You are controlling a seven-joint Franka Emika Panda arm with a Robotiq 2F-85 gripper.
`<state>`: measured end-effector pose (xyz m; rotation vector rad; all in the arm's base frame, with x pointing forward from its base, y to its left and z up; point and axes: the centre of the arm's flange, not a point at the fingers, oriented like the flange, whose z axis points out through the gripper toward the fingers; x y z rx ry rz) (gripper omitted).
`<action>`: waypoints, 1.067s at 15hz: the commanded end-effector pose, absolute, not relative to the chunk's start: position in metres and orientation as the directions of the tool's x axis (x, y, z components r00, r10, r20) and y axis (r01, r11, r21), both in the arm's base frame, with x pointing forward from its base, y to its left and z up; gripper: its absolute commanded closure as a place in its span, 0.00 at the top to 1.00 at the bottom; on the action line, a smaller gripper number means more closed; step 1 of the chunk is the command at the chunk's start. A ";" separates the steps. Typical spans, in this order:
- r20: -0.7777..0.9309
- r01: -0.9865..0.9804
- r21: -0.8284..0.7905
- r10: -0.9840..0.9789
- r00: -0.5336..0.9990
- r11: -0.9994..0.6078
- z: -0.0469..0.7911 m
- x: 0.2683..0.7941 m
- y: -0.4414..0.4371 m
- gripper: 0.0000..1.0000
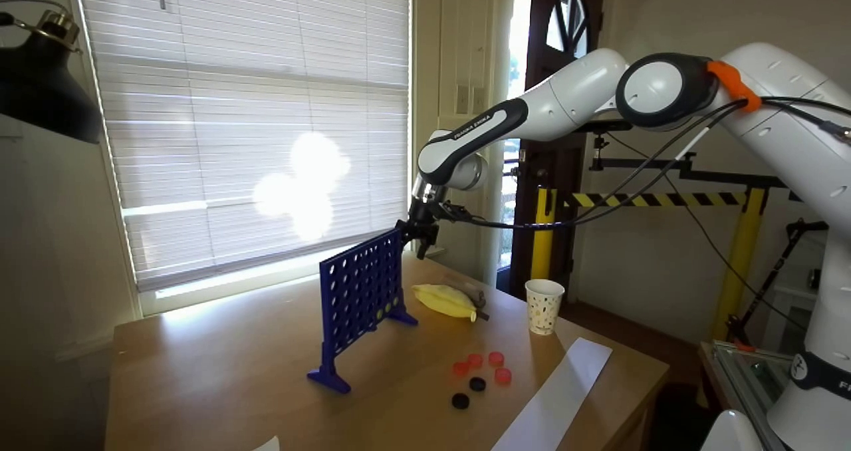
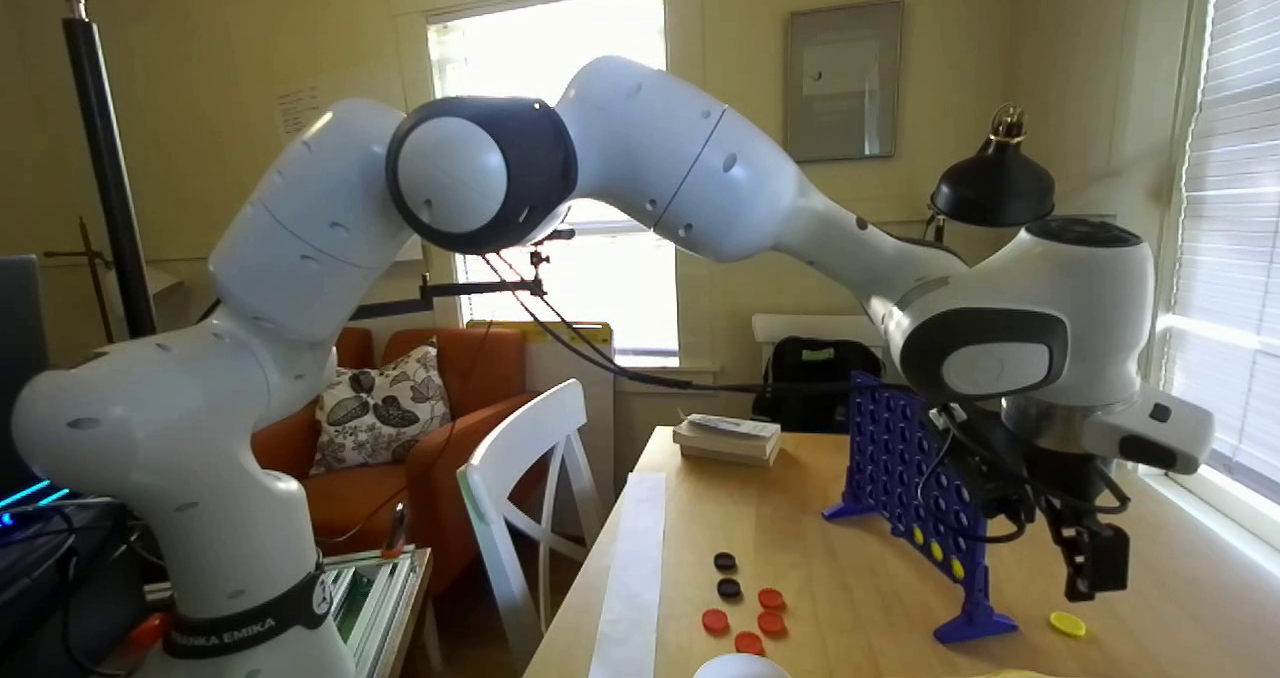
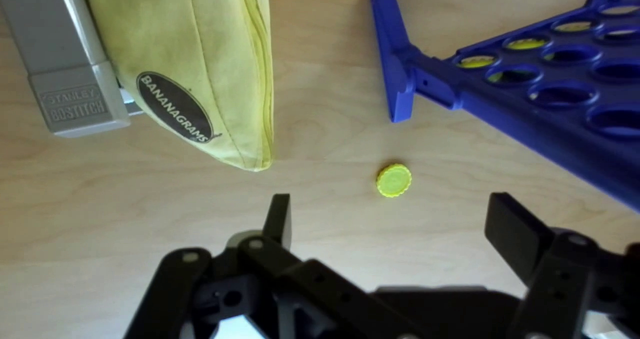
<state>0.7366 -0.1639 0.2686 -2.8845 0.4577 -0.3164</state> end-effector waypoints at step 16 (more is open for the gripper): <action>0.066 -0.253 -0.254 -0.277 0.959 -0.934 0.257 0.748 -0.137 1.00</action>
